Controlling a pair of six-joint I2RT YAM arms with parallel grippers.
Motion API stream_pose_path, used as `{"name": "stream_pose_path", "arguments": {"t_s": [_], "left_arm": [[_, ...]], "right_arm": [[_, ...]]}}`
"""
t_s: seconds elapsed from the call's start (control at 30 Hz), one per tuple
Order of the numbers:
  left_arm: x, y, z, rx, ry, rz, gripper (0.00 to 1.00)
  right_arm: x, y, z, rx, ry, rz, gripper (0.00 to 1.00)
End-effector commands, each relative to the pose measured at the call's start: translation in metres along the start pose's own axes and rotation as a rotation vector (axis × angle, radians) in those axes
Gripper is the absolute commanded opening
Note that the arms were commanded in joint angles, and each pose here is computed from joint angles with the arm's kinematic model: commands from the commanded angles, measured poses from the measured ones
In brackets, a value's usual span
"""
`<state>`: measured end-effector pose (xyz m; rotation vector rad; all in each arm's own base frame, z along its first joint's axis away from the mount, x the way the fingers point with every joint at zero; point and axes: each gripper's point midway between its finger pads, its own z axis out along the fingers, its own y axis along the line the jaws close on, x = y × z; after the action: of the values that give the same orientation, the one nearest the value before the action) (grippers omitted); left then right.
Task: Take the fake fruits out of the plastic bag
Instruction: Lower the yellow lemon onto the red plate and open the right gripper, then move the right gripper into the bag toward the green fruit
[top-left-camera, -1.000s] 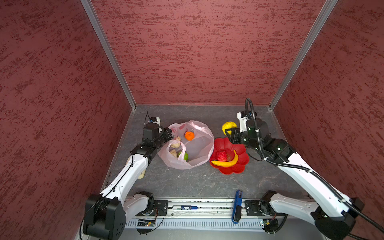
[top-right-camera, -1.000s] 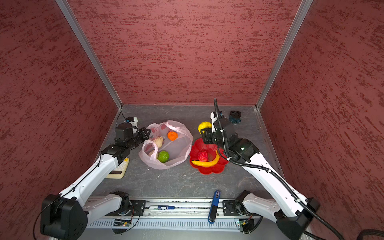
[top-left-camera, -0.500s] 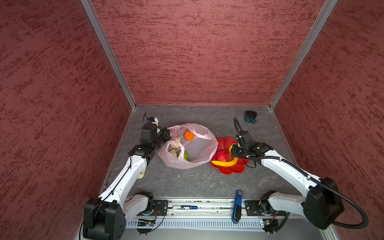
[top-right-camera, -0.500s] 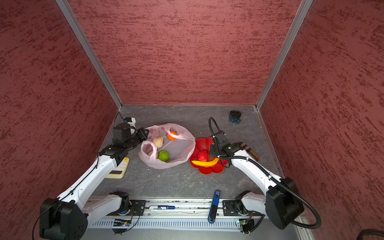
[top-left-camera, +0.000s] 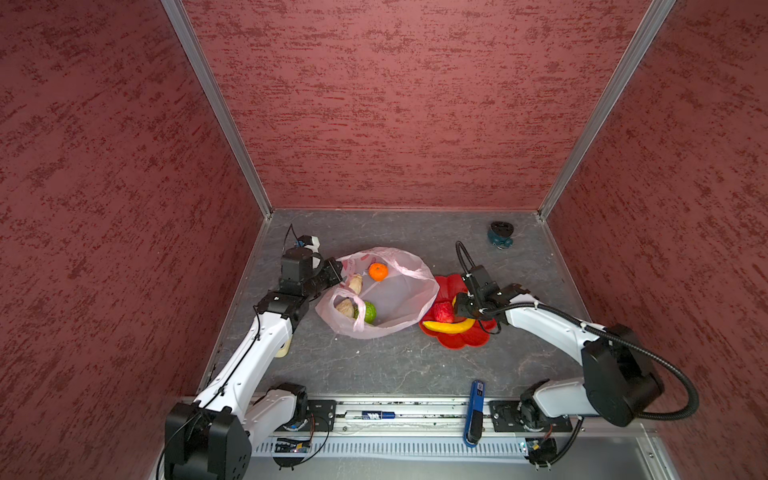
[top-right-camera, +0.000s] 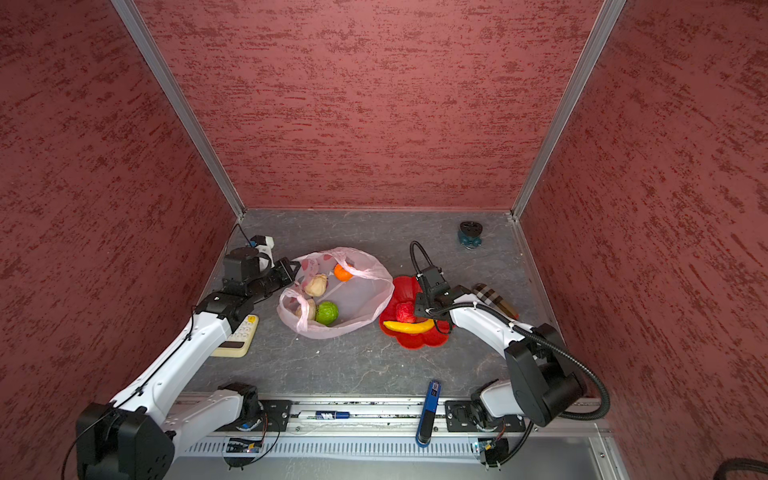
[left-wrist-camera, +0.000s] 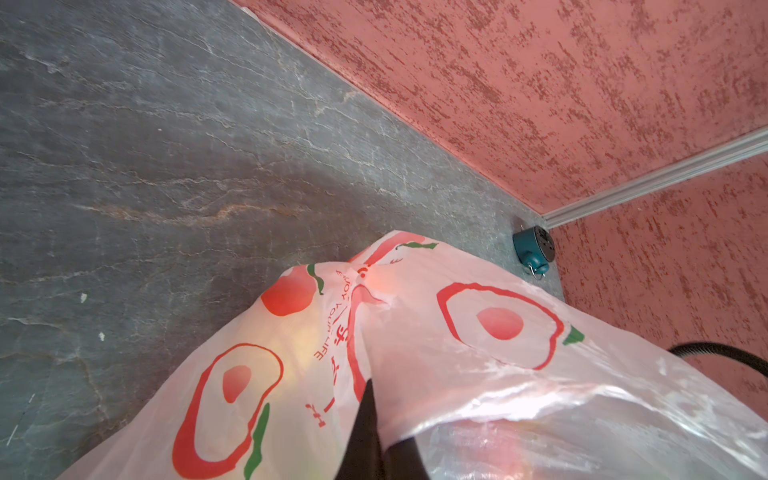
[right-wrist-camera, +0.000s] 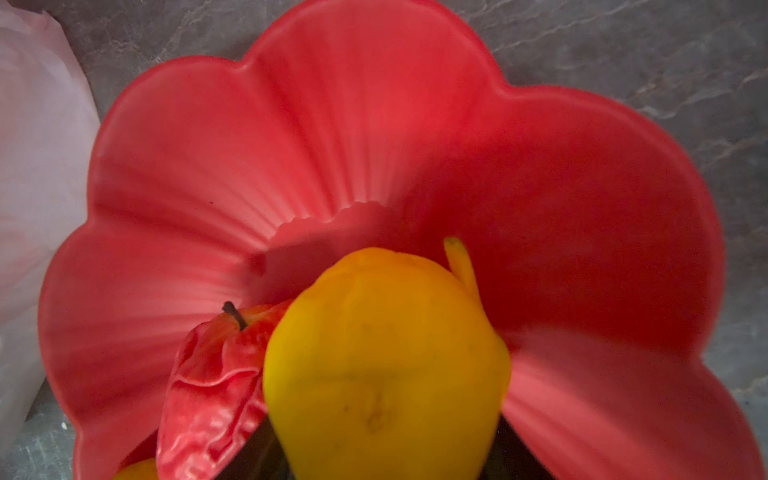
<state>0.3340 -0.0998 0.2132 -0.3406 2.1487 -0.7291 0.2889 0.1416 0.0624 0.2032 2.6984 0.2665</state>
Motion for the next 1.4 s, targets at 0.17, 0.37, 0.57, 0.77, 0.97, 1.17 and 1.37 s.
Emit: {"name": "stream_pose_path", "arguments": {"t_s": [0.17, 0.37, 0.57, 0.77, 0.97, 1.17, 1.37], "left_arm": [[0.029, -0.01, -0.018, 0.068, 0.123, 0.081, 0.0], [0.033, -0.007, -0.016, 0.066, 0.129, 0.072, 0.0], [0.03, -0.01, -0.011, 0.063, 0.122, 0.077, 0.0], [0.032, -0.016, -0.012, 0.069, 0.119, 0.079, 0.0], [0.039, -0.012, -0.019, 0.057, 0.113, 0.079, 0.0], [0.05, 0.002, -0.027, 0.016, 0.096, 0.056, 0.0], [0.062, 0.018, -0.026, -0.017, 0.086, 0.018, 0.0]], "right_arm": [[-0.031, 0.019, -0.051, -0.075, -0.098, -0.009, 0.73], [-0.032, 0.086, -0.148, -0.324, -0.17, -0.162, 0.56], [0.001, 0.156, -0.236, -0.487, -0.198, -0.354, 0.43], [0.04, 0.245, -0.248, -0.632, -0.16, -0.605, 0.41], [0.049, 0.289, -0.163, -0.557, -0.095, -0.623, 0.39], [0.076, 0.297, -0.087, -0.511, 0.017, -0.602, 0.45], [0.132, 0.27, -0.029, -0.477, 0.232, -0.637, 0.49]]}}
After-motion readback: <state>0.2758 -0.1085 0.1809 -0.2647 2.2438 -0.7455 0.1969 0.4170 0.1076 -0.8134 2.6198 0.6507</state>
